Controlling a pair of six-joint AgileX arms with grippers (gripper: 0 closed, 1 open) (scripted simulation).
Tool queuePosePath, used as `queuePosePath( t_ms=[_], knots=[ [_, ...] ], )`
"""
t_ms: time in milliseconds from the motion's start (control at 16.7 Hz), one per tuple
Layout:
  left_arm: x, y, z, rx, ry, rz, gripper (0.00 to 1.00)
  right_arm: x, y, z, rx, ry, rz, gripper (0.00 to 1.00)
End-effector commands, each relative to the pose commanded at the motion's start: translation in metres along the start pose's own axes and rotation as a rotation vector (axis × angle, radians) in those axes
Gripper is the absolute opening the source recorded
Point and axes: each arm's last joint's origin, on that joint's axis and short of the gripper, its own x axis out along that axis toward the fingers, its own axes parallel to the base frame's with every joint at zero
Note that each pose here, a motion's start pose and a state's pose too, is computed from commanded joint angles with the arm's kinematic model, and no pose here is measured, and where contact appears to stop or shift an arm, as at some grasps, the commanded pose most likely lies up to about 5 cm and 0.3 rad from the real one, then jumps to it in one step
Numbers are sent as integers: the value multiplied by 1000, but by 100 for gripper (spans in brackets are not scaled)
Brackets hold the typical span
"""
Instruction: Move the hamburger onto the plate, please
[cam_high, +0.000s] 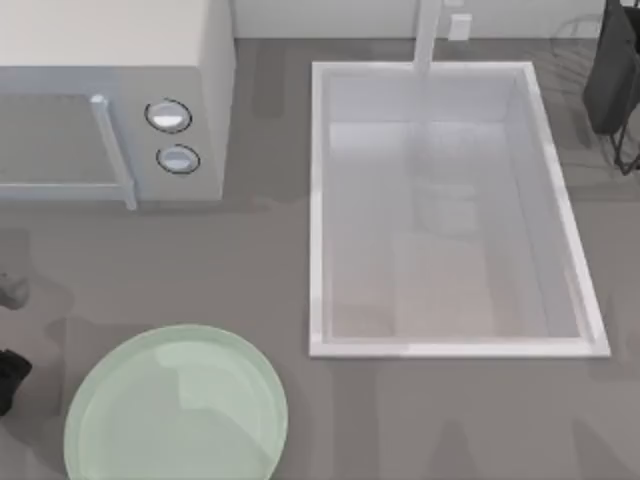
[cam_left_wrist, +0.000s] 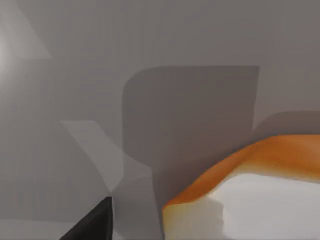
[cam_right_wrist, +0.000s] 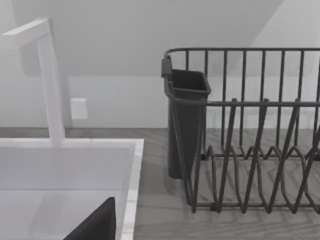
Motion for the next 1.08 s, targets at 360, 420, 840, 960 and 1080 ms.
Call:
queuePosePath(
  t_ms=[360, 420, 840, 960, 1080],
  knots=[
    [0, 0, 0, 0, 0, 0, 2, 0, 0, 0, 0, 0, 0, 100],
    [0, 0, 0, 0, 0, 0, 0, 0, 0, 0, 0, 0, 0, 100],
    [0, 0, 0, 0, 0, 0, 0, 0, 0, 0, 0, 0, 0, 100],
    [-23, 0, 1, -4, -32, -7, 0, 0, 0, 0, 0, 0, 0, 100],
    [-32, 3, 3, -3, -36, -4, 0, 0, 0, 0, 0, 0, 0, 100]
  ],
)
